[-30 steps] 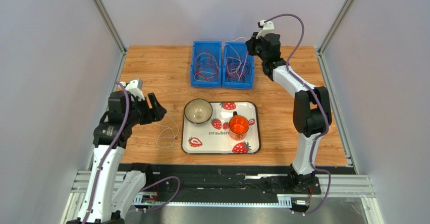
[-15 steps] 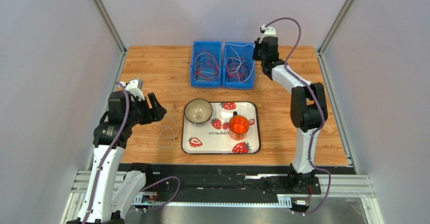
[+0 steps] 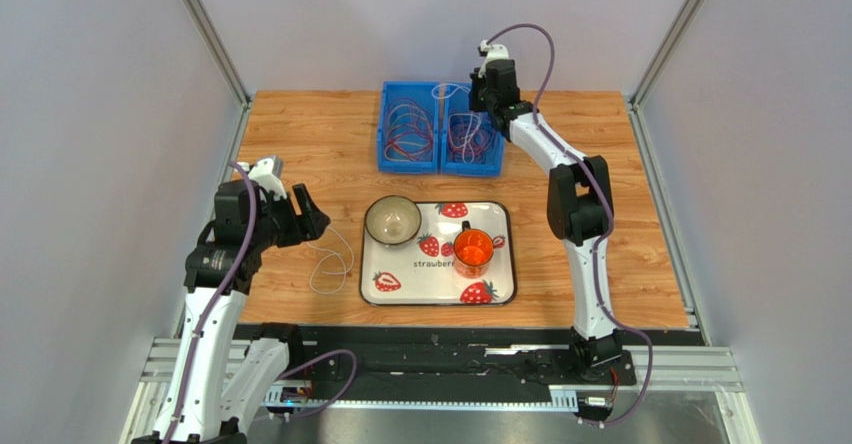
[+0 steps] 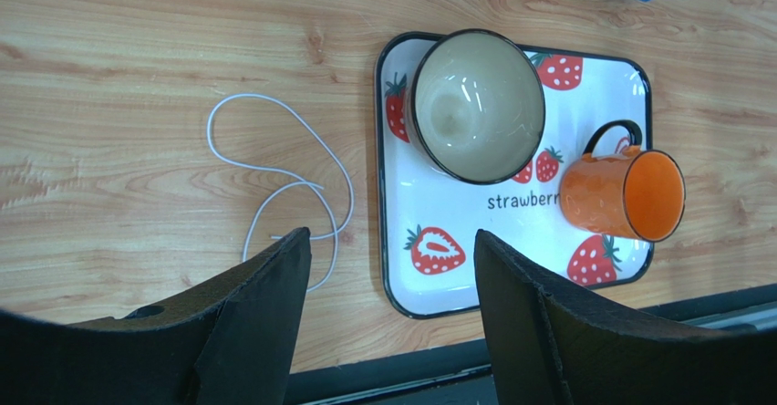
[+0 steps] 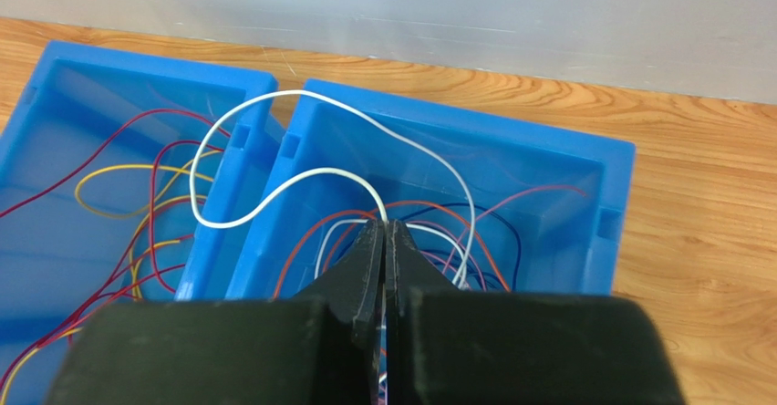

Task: Untangle the cables
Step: Place the cable in the bin.

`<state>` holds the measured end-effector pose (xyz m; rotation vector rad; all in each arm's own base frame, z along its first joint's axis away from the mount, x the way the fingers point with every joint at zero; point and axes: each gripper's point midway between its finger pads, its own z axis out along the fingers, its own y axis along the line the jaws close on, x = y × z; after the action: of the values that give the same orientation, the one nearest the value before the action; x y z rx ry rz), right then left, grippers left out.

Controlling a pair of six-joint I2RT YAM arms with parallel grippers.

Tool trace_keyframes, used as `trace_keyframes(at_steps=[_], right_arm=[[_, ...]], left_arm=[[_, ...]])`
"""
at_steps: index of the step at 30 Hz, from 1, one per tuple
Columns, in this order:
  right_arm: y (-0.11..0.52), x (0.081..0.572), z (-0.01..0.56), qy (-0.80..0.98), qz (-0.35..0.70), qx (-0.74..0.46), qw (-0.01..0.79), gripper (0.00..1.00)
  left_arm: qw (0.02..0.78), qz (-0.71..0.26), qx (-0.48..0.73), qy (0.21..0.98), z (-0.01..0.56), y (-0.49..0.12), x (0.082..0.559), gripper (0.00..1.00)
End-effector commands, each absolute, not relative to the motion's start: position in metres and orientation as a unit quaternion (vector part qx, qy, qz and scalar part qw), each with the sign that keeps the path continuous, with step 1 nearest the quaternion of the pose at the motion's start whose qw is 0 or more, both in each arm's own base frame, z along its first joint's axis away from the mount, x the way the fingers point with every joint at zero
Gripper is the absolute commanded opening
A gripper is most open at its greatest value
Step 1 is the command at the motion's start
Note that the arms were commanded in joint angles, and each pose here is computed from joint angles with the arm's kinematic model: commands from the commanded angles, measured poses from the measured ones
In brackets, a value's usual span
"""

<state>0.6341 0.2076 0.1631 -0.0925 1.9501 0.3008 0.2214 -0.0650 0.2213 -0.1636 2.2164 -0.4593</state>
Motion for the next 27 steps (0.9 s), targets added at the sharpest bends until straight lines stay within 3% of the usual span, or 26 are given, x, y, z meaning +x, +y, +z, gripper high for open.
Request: trace_keyframes(at_steps=[1,18,27], right_arm=[[0.207,0.645,0.159,0.830,0.108,-0.038,0.546,0.00],[0.168,0.650,0.120,0.862,0.004,0.013,0.506,0.00],[0.147,0.633,0.143,0.864,-0.040,0.033,0.500,0.00]], left_arm=[[0.438,-0.188,-0.055,0.877,0.226,-0.067,0.225,0.74],[0.437,-0.188,-0.055,0.878,0.226,-0.067,0.225,0.74],[0.438,-0.189,-0.055,0.877,0.226,-0.067,0.224,0.74]])
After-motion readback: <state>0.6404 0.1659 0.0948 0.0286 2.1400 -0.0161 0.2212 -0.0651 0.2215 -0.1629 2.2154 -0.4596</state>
